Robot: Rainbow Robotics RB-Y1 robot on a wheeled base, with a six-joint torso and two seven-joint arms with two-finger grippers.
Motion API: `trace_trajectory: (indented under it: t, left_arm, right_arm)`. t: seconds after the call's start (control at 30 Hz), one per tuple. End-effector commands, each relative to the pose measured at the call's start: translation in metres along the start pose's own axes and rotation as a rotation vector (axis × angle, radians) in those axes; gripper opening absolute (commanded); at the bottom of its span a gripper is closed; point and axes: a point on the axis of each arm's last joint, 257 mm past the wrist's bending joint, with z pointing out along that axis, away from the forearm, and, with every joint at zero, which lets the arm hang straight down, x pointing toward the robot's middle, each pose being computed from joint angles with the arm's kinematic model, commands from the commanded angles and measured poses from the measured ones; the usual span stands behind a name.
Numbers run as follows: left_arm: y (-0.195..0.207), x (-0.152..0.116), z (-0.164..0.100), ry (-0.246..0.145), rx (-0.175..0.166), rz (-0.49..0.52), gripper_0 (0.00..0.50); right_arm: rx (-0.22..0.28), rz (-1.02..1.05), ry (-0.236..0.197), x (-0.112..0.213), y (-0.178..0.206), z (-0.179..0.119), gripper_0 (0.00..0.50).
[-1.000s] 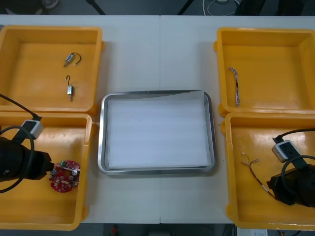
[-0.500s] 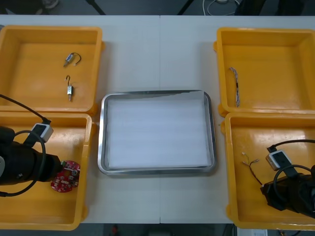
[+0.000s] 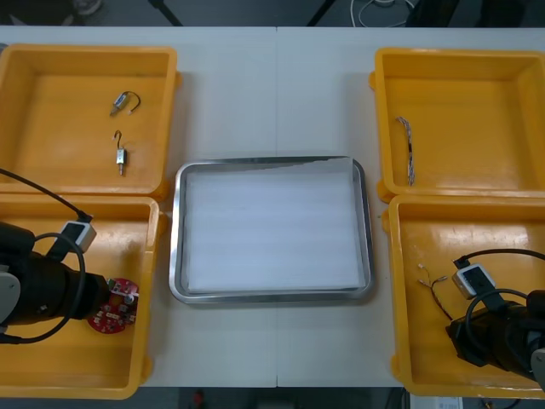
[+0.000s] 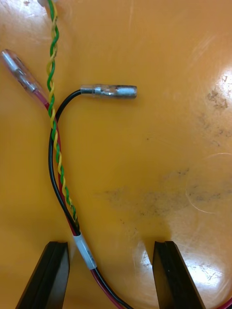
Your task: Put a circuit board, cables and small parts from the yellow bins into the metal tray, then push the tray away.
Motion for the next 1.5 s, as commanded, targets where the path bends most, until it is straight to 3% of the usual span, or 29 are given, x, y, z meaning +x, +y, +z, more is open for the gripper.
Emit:
trace_trajectory:
  t: [0.03, 0.07, 0.17, 0.23, 0.27, 0.5, 0.57, 0.63, 1.03, 1.13, 1.3, 1.43, 1.5]
  left_arm:
    - [-0.006, 0.016, 0.012, 0.020, 0.015, -0.027, 0.500]
    - [-0.006, 0.016, 0.013, 0.017, 0.016, -0.030, 0.500]
    - [-0.005, 0.014, 0.016, 0.009, 0.011, -0.028, 0.500]
    - [-0.006, 0.016, 0.017, 0.015, 0.015, -0.031, 0.500]
    - [-0.006, 0.016, 0.017, 0.014, 0.016, -0.031, 0.500]
    - [-0.007, 0.018, 0.018, 0.020, 0.017, -0.029, 0.500]
    - [-0.007, 0.019, 0.018, 0.021, 0.016, -0.030, 0.317]
    - [-0.007, 0.020, 0.018, 0.023, 0.017, -0.030, 0.008]
    - [-0.002, 0.015, 0.014, 0.012, 0.012, -0.035, 0.000]
    - [0.003, 0.011, 0.010, 0.008, 0.005, -0.036, 0.000]
    - [0.015, -0.003, -0.010, 0.001, -0.019, -0.043, 0.000]
    - [0.024, -0.014, -0.035, 0.001, -0.037, -0.057, 0.000]
    - [0.027, -0.018, -0.044, 0.006, -0.027, -0.079, 0.000]
  right_arm:
    - [-0.026, -0.032, 0.067, 0.034, 0.009, 0.005, 0.500]
    - [-0.026, -0.034, 0.070, 0.035, 0.009, 0.005, 0.500]
    - [-0.027, -0.037, 0.077, 0.038, 0.008, 0.004, 0.296]
    - [-0.031, -0.030, 0.079, 0.039, 0.009, 0.004, 0.013]
    - [-0.032, -0.029, 0.079, 0.039, 0.009, 0.004, 0.000]
    - [-0.038, -0.029, 0.072, 0.035, 0.009, 0.004, 0.000]
    - [-0.037, -0.029, 0.063, 0.030, 0.008, 0.003, 0.000]
    - [-0.030, -0.036, 0.049, 0.020, 0.004, -0.002, 0.000]
    - [0.048, -0.067, 0.045, -0.027, -0.027, -0.069, 0.000]
    - [0.040, -0.067, 0.041, -0.037, -0.027, -0.087, 0.000]
    - [0.021, -0.067, 0.048, -0.048, -0.030, -0.115, 0.000]
    - [0.041, -0.099, 0.063, -0.051, -0.040, -0.141, 0.000]
    - [0.053, -0.113, 0.073, -0.052, -0.045, -0.151, 0.000]
